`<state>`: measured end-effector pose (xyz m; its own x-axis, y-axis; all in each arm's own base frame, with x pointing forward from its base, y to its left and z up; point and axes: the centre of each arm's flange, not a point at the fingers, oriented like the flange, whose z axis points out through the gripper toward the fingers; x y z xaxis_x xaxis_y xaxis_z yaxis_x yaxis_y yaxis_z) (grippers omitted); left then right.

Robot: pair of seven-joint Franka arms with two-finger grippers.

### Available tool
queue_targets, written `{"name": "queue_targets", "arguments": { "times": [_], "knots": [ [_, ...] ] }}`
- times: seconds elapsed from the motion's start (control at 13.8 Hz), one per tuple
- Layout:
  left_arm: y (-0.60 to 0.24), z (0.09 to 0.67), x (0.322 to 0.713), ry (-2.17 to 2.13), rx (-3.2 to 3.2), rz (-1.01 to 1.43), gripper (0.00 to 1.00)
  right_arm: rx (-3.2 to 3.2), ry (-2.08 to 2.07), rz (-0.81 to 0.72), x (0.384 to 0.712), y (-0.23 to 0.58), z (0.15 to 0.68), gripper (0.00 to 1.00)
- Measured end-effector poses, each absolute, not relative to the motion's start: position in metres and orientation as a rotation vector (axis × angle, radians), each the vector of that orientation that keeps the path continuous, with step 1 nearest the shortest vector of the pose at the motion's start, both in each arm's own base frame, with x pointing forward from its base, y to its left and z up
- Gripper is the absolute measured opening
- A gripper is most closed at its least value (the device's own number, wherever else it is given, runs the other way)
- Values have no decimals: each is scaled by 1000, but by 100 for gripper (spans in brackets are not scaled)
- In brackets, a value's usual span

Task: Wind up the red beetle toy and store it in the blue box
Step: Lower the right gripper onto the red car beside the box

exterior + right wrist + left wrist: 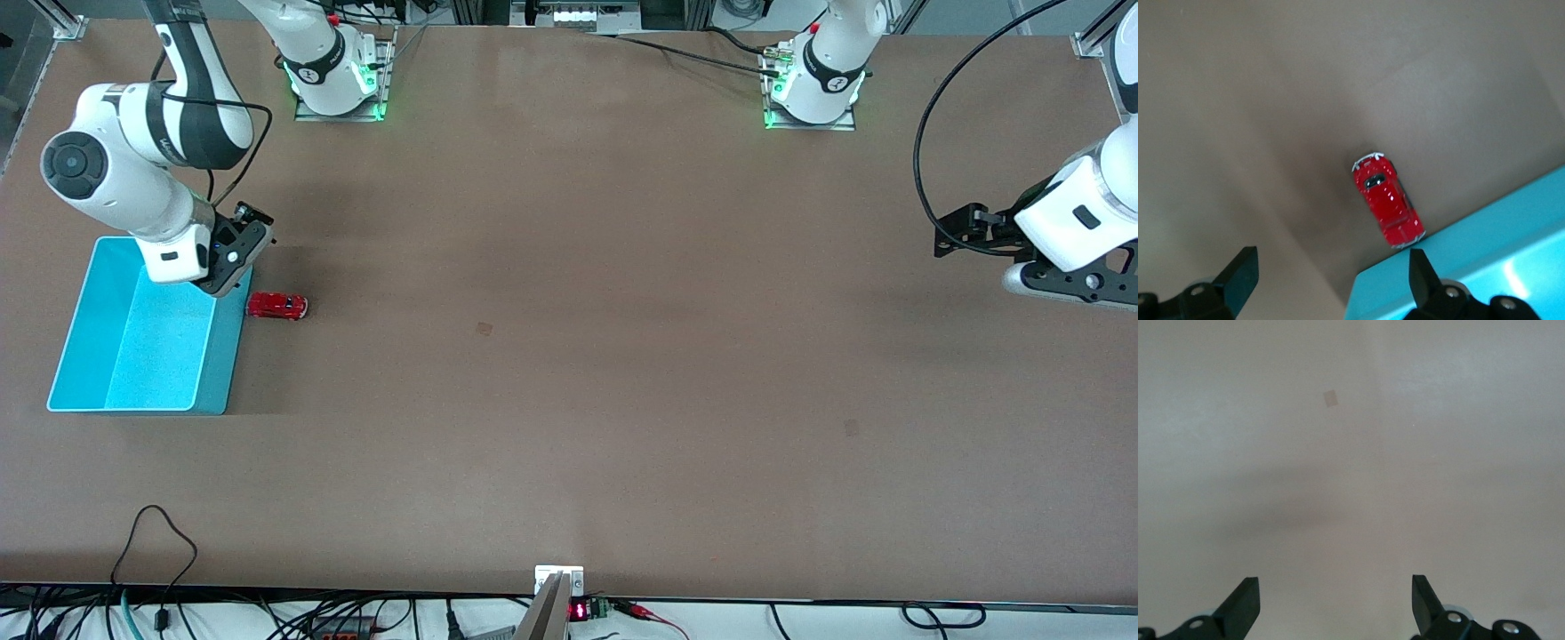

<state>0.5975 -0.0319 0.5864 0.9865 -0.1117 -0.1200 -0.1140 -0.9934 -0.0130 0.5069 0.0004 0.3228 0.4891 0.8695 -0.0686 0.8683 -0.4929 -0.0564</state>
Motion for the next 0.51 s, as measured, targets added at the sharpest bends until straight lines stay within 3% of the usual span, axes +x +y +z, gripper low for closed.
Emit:
{"name": "queue_targets", "arguments": {
  "times": [0.51],
  "knots": [
    [-38, 601, 576, -112, -3110, 52, 100, -2437, -1970, 15, 520, -34, 264, 100]
  ]
}}
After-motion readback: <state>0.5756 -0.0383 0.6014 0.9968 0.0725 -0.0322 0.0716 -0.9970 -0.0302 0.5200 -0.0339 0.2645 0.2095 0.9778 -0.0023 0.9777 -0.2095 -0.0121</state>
